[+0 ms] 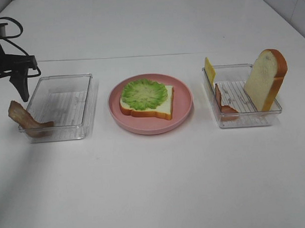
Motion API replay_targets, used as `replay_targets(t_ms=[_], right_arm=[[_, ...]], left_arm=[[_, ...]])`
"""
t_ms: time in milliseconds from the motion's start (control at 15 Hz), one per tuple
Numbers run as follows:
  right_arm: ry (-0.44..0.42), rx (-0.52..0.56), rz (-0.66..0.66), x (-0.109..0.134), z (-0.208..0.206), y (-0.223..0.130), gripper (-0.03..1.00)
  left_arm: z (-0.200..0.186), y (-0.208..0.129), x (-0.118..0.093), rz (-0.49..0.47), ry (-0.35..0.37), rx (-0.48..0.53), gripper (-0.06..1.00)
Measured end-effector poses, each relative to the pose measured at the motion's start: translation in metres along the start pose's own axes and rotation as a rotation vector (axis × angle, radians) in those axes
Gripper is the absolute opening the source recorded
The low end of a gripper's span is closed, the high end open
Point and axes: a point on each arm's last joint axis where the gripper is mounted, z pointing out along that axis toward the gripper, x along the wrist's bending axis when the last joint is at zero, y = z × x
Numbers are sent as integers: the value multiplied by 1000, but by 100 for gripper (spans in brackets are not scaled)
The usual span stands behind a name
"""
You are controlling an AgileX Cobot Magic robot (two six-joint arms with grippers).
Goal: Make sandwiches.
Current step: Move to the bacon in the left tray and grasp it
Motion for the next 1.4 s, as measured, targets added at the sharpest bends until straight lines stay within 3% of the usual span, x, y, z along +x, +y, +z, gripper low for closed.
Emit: replay_targets(t_ms=[467, 1400], right_arm=[[0, 0, 0, 0, 0, 0, 73], [0, 0, 0, 0, 0, 0, 73]], left_arm=[[29, 3, -4, -25, -27, 62, 70], [42, 7, -7, -27, -48, 48, 58]])
